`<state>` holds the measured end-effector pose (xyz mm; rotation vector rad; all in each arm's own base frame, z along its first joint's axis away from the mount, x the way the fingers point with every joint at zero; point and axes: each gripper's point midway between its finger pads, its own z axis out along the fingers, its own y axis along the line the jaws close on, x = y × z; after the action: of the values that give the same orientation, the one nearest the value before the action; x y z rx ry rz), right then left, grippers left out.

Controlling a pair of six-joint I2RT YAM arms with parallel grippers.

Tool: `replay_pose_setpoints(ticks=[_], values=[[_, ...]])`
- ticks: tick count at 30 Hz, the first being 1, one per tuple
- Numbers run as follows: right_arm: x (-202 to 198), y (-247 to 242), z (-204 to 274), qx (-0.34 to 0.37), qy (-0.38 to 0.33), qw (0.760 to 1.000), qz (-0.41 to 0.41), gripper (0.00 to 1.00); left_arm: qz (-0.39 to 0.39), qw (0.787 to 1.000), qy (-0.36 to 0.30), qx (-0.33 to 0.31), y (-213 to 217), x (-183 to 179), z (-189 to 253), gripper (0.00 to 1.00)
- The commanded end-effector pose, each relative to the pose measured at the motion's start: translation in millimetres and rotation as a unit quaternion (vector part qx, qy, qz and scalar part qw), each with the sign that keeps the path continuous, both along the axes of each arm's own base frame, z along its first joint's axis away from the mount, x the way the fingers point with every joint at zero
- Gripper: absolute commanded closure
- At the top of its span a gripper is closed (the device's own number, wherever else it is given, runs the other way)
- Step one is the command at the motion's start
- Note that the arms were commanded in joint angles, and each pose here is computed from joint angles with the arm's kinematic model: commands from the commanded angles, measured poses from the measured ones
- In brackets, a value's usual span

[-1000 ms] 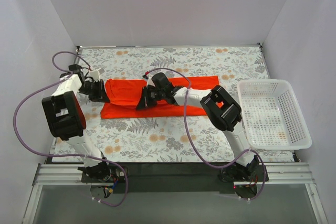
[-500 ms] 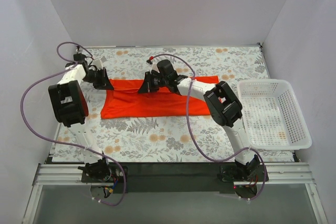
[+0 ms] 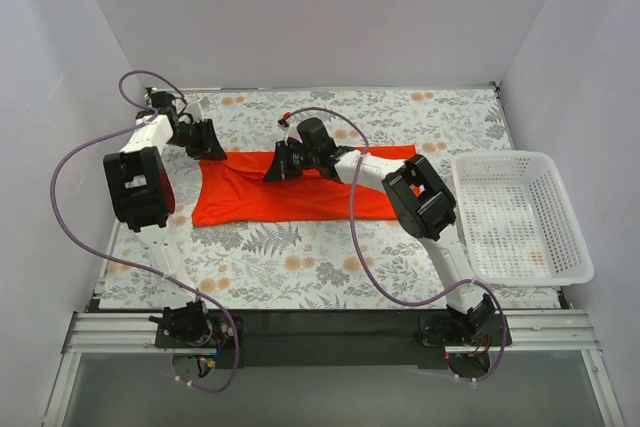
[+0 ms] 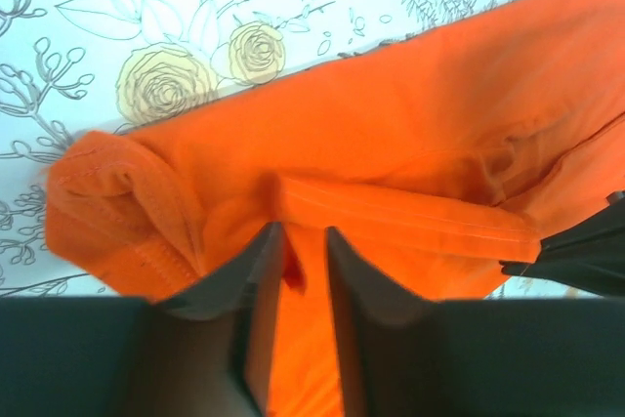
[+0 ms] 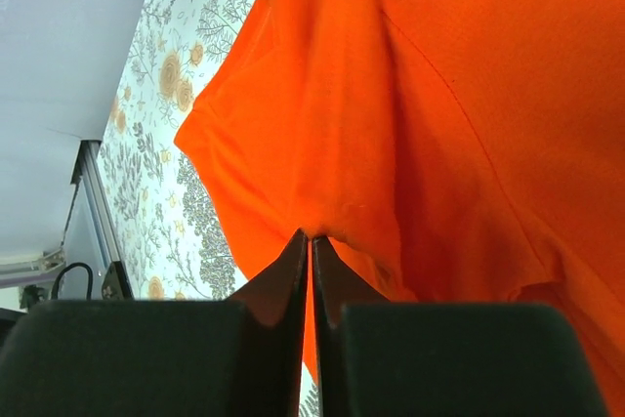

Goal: Fold and stack the t-shirts
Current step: Fold the tshirt

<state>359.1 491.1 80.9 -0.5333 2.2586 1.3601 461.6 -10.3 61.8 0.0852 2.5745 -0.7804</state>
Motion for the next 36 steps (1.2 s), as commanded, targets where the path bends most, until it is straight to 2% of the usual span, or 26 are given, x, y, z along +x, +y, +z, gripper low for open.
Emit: replay_pose_setpoints(ticks=[1,2,3,9,10,15,18,19,20,21,23,25,26,29,36], values=[[17,0,27,0.026,-0.026,0.999,-0.006,0.9,0.0,1.0,-0.025,0.001,-3,11,20,0.73],[19,-3,29,0.027,-0.025,0.999,-0.009,0.85,0.0,1.0,-0.026,0.0,-4,11,23,0.7],[22,-7,30,0.027,-0.027,0.999,-0.011,0.73,0.0,1.0,-0.027,0.001,-4,9,25,0.67],[49,-58,62,0.025,-0.068,0.997,-0.037,0.55,0.004,0.999,-0.048,0.0,-2,-17,63,0.63],[55,-73,76,0.024,-0.08,0.996,-0.044,0.56,0.007,0.999,-0.043,-0.001,0,-25,65,0.63],[58,-128,81,-0.035,-0.129,0.991,-0.022,0.6,-0.012,0.999,-0.021,0.022,-4,-81,61,0.61],[56,-171,68,-0.117,-0.151,0.982,0.002,0.63,-0.016,0.999,0.01,0.036,-4,-111,45,0.59],[50,-191,53,-0.16,-0.128,0.979,0.005,0.63,-0.013,0.999,0.015,0.042,-3,-115,41,0.59],[49,-202,46,-0.191,-0.151,0.969,0.03,0.63,-0.014,0.999,0.02,0.044,-3,-119,37,0.58],[38,-216,36,-0.222,-0.129,0.965,0.046,0.63,-0.013,0.998,0.034,0.045,-3,-126,30,0.59],[40,-240,19,-0.28,-0.138,0.948,0.062,0.64,-0.009,0.997,0.049,0.055,-3,-131,20,0.6],[32,-257,11,-0.307,-0.126,0.941,0.073,0.66,-0.008,0.996,0.054,0.064,-4,-130,13,0.65],[32,-260,11,-0.306,-0.128,0.94,0.075,0.7,-0.009,0.997,0.042,0.058,-7,-127,18,0.66],[31,-253,17,-0.284,-0.127,0.947,0.083,0.71,-0.025,0.999,0.005,0.03,-28,-108,35,0.67],[21,-252,1,-0.282,-0.087,0.952,0.085,0.8,-0.075,0.997,0.013,0.033,-91,-82,17,0.68]])
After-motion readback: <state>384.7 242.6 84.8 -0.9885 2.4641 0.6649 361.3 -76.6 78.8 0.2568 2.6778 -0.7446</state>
